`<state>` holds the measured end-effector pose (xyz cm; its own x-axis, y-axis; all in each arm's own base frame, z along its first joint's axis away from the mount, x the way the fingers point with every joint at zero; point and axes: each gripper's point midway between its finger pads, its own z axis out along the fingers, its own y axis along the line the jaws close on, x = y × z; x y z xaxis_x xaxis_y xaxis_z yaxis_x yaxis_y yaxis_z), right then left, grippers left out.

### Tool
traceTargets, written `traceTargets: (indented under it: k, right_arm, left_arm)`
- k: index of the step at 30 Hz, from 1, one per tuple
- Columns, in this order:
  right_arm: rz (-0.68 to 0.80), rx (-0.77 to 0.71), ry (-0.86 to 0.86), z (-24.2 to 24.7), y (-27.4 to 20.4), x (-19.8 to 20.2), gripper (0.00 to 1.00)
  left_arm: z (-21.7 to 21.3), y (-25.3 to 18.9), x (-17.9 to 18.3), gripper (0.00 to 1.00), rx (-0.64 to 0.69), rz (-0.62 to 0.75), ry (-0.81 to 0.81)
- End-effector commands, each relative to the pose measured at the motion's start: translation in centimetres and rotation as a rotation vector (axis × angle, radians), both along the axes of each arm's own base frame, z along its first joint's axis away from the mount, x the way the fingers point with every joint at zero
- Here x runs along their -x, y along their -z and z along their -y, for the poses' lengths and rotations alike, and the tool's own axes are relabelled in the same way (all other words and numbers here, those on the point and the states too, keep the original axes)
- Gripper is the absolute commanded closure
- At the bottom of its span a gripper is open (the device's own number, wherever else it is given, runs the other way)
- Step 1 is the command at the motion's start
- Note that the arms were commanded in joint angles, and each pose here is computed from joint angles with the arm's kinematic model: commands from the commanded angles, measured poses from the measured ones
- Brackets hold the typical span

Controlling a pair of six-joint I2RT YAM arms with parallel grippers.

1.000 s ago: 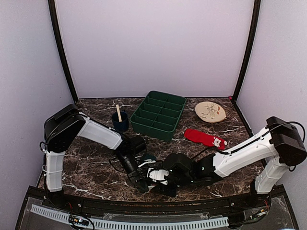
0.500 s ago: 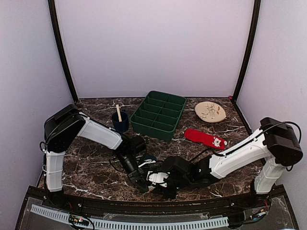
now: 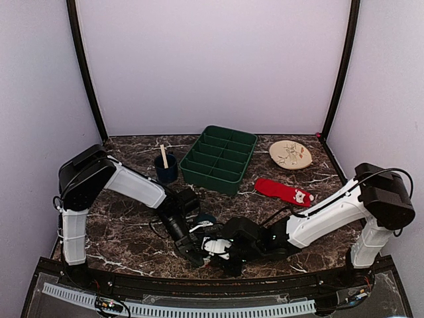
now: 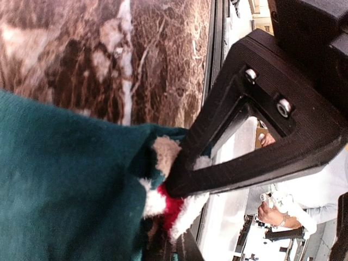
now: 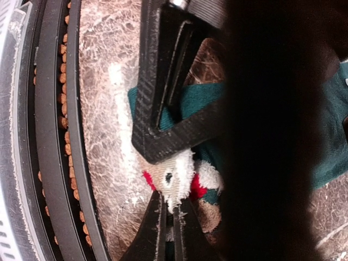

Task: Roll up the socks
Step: Roll the sock at the center of the board.

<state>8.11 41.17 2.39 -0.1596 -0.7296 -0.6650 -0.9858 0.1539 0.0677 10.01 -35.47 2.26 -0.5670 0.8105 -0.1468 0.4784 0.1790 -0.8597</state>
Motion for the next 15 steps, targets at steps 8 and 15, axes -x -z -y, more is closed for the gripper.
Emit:
traceTargets:
  k: [8,15]
  right_arm:
    - [-0.080,0.051,0.002,0.9,1.8,0.7,1.00]
    - [-0.102,0.059,0.023,1.1,1.9,0.6,1.00]
  left_arm:
    - [-0.6,0.0,-2.8,0.77,-0.047,0.151,-0.186]
    - [-0.4,-0.5,-3.6,0.73,-0.018,0.179,-0.279]
